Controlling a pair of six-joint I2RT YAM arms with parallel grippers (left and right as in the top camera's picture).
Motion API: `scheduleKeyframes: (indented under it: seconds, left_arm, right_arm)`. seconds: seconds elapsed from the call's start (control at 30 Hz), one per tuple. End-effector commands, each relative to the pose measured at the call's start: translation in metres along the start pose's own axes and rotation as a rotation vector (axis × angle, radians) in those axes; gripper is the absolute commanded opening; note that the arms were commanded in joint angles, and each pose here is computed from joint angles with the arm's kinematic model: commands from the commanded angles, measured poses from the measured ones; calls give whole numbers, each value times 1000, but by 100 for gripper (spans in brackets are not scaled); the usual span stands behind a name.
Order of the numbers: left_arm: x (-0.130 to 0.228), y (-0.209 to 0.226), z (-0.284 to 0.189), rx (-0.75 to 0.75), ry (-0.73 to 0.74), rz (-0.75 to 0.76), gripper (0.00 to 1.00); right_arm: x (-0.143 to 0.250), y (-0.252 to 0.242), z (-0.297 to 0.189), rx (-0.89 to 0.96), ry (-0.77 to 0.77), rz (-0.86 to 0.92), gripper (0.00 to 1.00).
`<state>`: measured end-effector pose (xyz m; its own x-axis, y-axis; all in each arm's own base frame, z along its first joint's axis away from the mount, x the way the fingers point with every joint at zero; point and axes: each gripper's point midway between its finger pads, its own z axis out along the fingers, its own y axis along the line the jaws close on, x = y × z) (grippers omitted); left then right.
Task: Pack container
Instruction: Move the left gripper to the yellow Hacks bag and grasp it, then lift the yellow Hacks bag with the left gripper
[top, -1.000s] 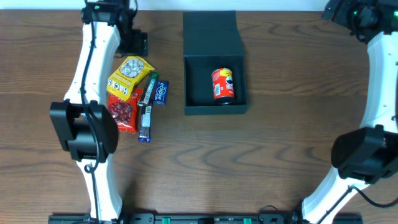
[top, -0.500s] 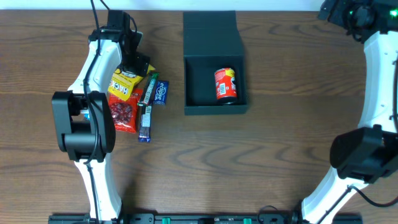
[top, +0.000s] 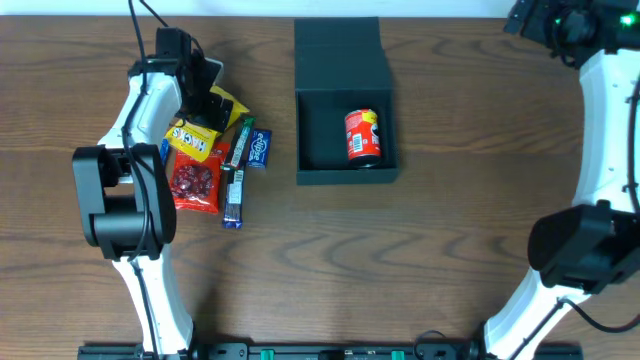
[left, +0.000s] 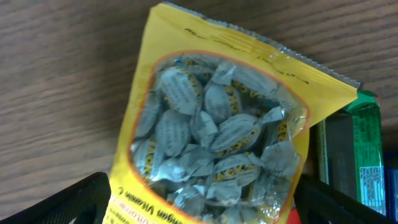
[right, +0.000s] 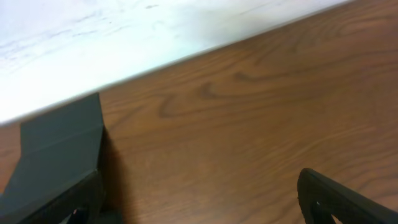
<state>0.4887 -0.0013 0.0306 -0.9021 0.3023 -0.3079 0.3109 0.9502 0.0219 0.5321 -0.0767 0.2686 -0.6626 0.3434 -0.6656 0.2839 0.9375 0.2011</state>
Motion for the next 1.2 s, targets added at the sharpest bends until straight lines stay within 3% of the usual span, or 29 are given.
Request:
scheduleKeyframes:
  seconds: [0.0,0.27,0.37,0.67,0.93,1.17]
  left_arm:
    - [11,-5,10,23,21,22,95]
    - [11,-5,14,19,8,23,95]
    - [16,-6,19,23,18,22,100]
    - [23,-7,23,19,32,3,66]
    - [3,-1,17,-2,-29,-99,46]
    - [-37,14,-13,-71,-114,-168,38]
  right_arm:
    - [5,7,5,-11,15,5,99]
    - [7,13,5,-18,18,-2,99]
    - [7,13,5,-18,19,-2,99]
    - [7,14,5,-20,19,-4,99]
    - [7,15,5,-21,19,-6,99]
    - [7,15,5,-21,19,-6,99]
